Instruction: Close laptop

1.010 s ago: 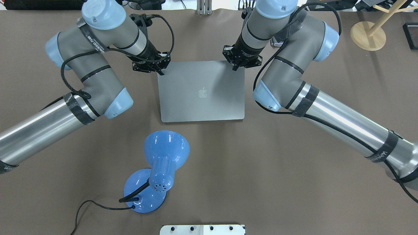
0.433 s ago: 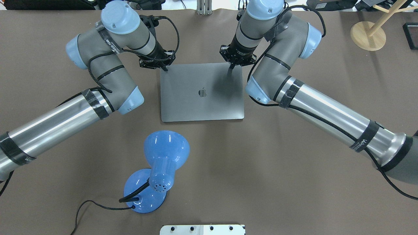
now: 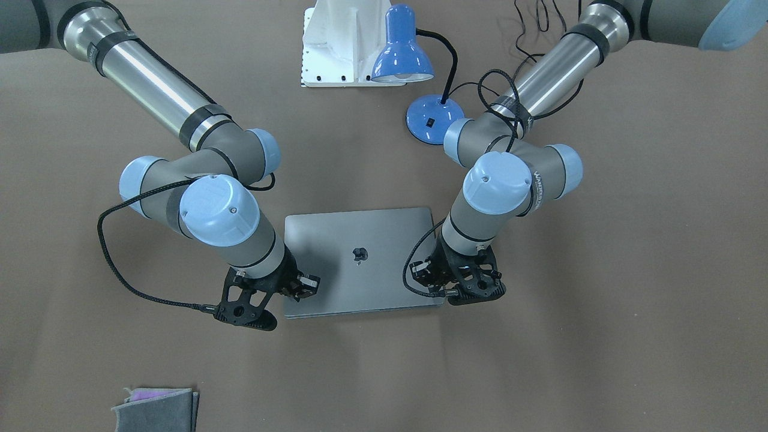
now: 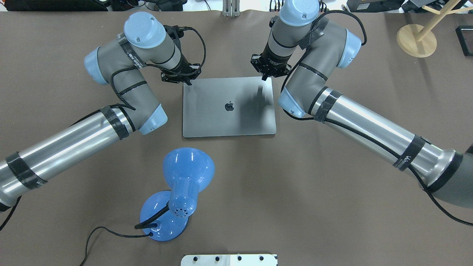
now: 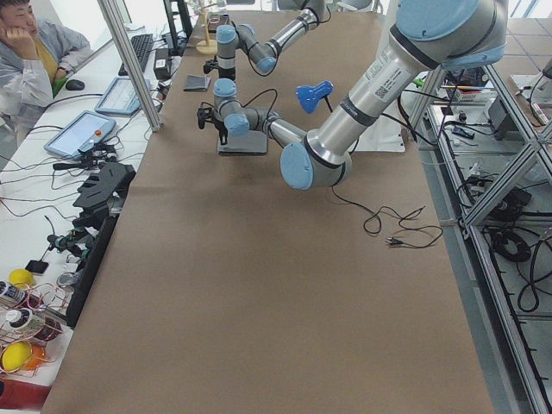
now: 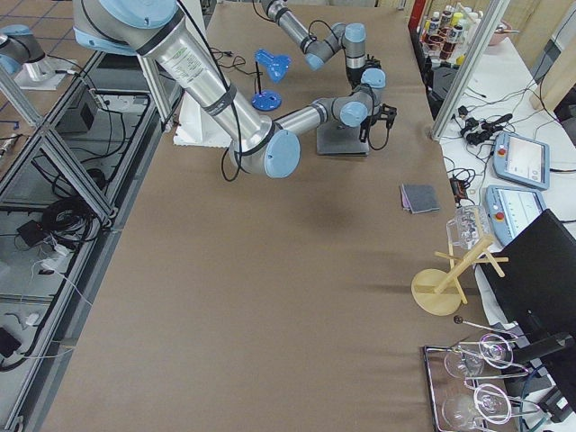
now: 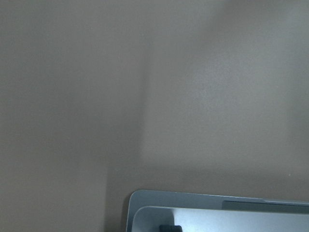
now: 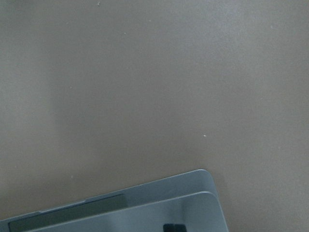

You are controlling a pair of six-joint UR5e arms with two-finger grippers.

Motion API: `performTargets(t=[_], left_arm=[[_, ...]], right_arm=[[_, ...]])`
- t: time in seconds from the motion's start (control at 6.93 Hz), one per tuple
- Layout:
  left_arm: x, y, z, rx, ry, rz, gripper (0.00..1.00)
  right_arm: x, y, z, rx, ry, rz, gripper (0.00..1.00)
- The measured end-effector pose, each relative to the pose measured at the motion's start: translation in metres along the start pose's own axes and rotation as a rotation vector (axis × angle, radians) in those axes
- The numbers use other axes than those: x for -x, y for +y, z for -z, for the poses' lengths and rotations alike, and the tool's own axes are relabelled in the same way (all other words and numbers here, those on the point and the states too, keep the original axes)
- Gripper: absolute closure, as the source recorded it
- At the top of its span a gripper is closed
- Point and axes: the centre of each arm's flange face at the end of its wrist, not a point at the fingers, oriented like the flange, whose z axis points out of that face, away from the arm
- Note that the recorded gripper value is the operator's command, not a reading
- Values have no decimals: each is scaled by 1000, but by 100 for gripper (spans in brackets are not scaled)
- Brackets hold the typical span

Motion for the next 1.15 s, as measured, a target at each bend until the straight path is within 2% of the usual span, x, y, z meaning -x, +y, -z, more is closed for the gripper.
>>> performTargets(t=[0.29,0.58,0.72,0.87,1.15], left_arm=[[-4,3,-2,2,1,-4,100],[-10,0,19,-5,35,-12,100],[0,-5,42,17,60,-10,100],[36,-15,77,60,88,-15,100],[138,-39,167,103,108,-89,100]], right_arm=[[4,0,2,19,-7,2,100],[1,-9,26,35,-43,14,100],[-22,-18,47,52,-73,10,100],[-67,-29,76,59,-105,8,100],[-179,-48,142,57,-158,30,100]])
